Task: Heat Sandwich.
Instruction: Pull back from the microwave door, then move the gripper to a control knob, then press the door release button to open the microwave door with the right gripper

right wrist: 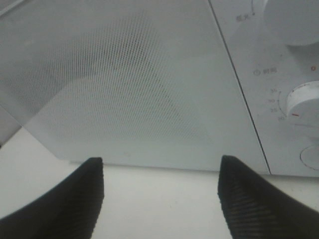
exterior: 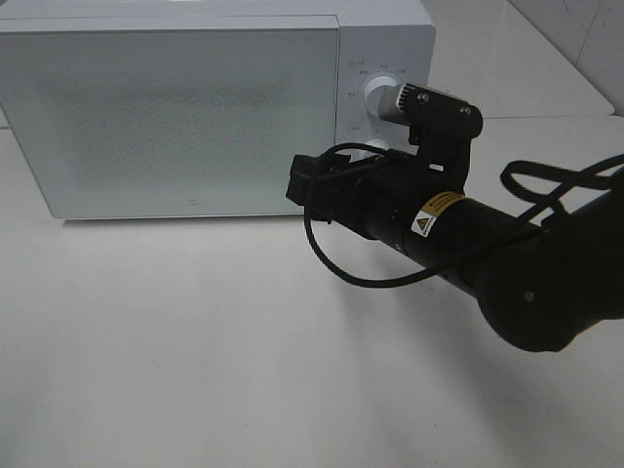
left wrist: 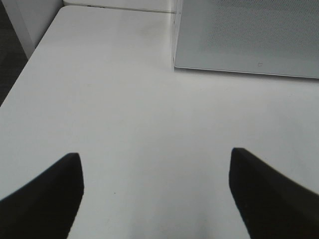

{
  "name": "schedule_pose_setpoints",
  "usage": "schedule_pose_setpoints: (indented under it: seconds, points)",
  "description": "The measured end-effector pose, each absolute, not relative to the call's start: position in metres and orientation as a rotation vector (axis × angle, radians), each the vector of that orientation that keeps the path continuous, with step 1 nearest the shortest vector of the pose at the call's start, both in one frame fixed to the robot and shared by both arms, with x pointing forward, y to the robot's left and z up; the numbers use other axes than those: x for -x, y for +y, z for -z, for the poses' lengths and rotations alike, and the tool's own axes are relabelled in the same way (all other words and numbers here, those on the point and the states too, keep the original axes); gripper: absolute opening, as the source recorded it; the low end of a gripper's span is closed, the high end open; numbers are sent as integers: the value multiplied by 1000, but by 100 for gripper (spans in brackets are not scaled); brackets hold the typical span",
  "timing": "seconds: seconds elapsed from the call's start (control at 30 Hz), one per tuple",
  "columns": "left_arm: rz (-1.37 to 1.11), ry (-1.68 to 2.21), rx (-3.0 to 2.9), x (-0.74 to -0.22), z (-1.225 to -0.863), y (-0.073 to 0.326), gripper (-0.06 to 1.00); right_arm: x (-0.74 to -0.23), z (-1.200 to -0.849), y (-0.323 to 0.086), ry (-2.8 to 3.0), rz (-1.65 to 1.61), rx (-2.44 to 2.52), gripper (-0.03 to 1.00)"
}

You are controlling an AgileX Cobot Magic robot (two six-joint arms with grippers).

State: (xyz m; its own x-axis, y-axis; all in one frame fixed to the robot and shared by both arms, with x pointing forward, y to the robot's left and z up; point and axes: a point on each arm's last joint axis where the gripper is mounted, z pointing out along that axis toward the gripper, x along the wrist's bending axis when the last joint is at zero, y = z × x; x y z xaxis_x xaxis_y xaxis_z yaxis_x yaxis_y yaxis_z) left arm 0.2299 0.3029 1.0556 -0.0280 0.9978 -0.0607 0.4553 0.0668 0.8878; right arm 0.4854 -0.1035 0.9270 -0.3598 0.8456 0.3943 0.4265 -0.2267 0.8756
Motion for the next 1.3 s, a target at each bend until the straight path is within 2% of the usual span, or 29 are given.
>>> schedule_pose_setpoints:
  seconds: [0.47, 0.77, 0.97, 1.3]
  points:
    - [-907, 1589, -1489, -230, -1056, 303, 76, -462, -953, -118, 2078, -1260, -1305, 65]
    - [-907, 1589, -1489, -230, -1056, 303, 76, -469, -961, -158, 2232, -961, -1429, 65]
    - [-907, 1589, -1489, -230, -1056, 303, 76, -479, -981, -194, 2310, -705, -1579, 65]
    - [-907, 1589, -1489, -230, -1056, 303, 76, -474, -1016, -254, 2224, -514, -1863, 65]
